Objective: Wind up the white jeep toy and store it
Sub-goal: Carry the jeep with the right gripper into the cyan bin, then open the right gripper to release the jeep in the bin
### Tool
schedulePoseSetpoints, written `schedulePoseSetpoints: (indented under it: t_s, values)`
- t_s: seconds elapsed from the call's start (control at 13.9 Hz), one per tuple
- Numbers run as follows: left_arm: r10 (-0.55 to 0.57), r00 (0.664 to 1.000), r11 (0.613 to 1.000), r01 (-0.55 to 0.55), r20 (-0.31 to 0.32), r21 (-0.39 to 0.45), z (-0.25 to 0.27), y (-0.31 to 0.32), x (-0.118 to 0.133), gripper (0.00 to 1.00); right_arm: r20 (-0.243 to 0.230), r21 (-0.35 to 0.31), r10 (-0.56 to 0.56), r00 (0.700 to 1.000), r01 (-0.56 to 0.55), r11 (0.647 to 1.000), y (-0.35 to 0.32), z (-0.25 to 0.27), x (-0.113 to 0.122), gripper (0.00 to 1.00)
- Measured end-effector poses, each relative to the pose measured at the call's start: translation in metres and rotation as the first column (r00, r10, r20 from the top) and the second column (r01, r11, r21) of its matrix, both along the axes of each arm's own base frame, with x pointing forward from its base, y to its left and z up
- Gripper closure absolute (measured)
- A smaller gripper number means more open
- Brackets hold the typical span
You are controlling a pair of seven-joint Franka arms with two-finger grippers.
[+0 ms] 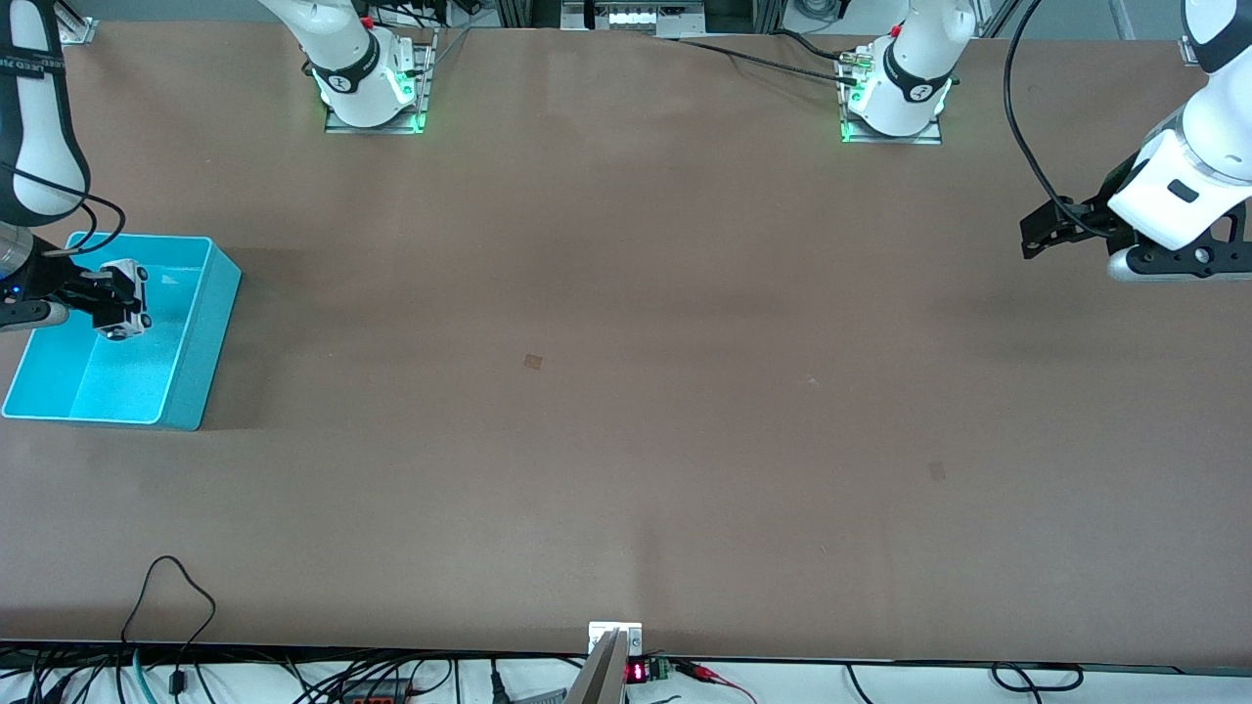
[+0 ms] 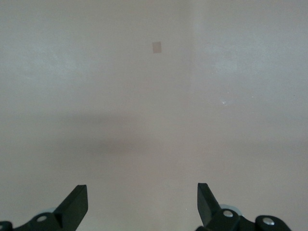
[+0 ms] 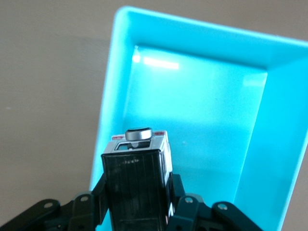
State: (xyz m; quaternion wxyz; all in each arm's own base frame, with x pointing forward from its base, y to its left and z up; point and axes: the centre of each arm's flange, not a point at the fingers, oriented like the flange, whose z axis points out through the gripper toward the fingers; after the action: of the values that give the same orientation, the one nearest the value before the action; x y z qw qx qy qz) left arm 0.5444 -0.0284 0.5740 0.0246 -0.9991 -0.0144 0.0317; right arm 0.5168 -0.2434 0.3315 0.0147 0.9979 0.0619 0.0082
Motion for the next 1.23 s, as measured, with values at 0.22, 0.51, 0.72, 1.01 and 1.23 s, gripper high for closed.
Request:
schedulePoseSetpoints:
  t_s: [0.22,0.51,0.72,1.01,1.23]
  values:
    - [0.000,1.000,1.000,0.000,-0.001,0.000,0.000,0.000,0.000,0.00,-0.019,-0.005,-0.039,0.999,0.039,0.999,-0.015,-0.032,-0.015,0.46]
    - [0.000,1.000,1.000,0.000,-0.002,0.000,0.000,0.000,0.000,0.00,-0.030,0.016,-0.084,0.996,0.085,0.996,-0.019,-0.061,-0.016,0.46]
    - [0.000,1.000,1.000,0.000,-0.004,0.000,0.000,0.000,0.000,0.00,-0.025,0.027,-0.106,0.994,0.106,0.994,-0.023,-0.082,-0.017,0.46]
    - [0.000,1.000,1.000,0.000,-0.005,0.000,0.000,0.000,-0.001,0.00,-0.034,0.045,-0.097,0.995,0.098,0.994,-0.026,-0.103,-0.020,0.46]
    - [0.000,1.000,1.000,0.000,-0.007,0.000,-0.001,0.000,-0.001,0.00,-0.035,0.045,-0.078,0.996,0.080,0.996,-0.027,-0.104,-0.020,0.40]
